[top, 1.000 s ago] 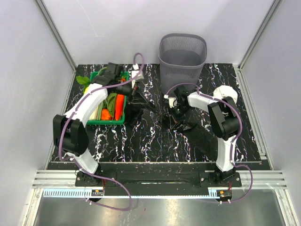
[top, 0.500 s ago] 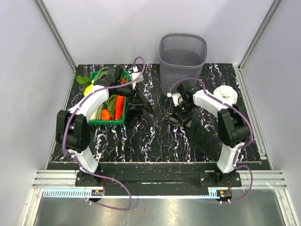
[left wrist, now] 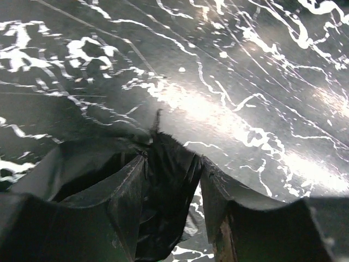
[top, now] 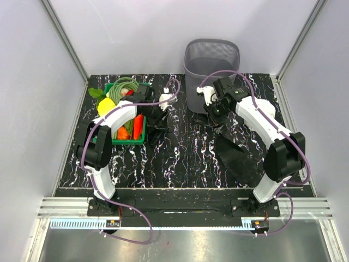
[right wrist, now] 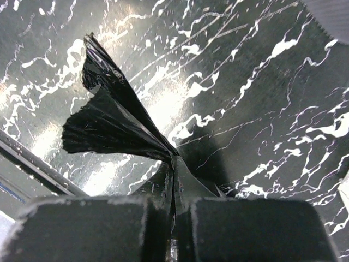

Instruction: Put the trash bags into the trash bin

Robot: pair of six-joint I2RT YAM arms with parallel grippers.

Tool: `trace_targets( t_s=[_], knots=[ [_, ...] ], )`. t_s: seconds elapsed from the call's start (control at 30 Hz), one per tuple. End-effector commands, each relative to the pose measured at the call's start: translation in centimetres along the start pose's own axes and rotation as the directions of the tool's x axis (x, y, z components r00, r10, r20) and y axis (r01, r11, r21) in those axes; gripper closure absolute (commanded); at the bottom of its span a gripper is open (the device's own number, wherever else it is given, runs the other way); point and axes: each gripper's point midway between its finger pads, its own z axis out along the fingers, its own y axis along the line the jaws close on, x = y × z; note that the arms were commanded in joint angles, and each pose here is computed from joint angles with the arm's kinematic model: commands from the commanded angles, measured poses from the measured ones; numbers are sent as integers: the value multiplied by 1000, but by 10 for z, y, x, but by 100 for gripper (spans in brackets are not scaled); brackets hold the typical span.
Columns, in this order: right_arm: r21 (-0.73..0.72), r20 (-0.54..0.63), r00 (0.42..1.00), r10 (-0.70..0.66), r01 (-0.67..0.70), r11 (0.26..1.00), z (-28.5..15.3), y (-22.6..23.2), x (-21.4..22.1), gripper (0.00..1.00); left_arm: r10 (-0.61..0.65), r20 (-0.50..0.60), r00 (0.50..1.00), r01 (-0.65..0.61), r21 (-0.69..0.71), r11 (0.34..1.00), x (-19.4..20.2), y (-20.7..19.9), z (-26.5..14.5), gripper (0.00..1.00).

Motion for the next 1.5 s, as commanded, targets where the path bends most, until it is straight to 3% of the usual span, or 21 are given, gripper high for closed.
trace_targets(
  t_s=[0.0, 0.07, 0.27, 0.53, 0.6, 0.8, 0.97, 1.47],
  knots=[
    [3, -33, 999, 2, -2, 1000, 1, -3, 16, 100, 58, -48, 997, -54, 93, 994, 8, -42, -1, 52],
    [-10, -38, 999, 7, -7, 1000, 4, -1, 20, 100, 74, -82, 994, -64, 127, 990, 17, -60, 1, 50],
    [-18, -35, 999, 13, -13, 1000, 6, -1, 26, 100, 106, -178, 978, -93, 78, 993, 39, -67, -8, 32],
    [-36, -30, 999, 20, -21, 999, 5, -1, 28, 100, 82, -34, 996, -84, -61, 995, -22, -58, -45, 16],
    [-43, -30, 999, 22, -23, 999, 5, 0, 29, 100, 68, -48, 997, -74, -131, 989, -28, -44, -46, 11],
    [-42, -31, 999, 25, -26, 999, 6, 1, 34, 100, -3, -207, 978, -55, -270, 961, 6, -5, -23, 9],
    [-69, -34, 999, 38, -40, 997, 9, 4, 38, 100, -63, -274, 960, -32, -330, 944, 31, 9, -11, 9],
    [-51, -34, 998, 51, -53, 997, 6, -2, 49, 100, -116, -400, 909, -15, -309, 951, 89, 9, 32, 9]
  ],
)
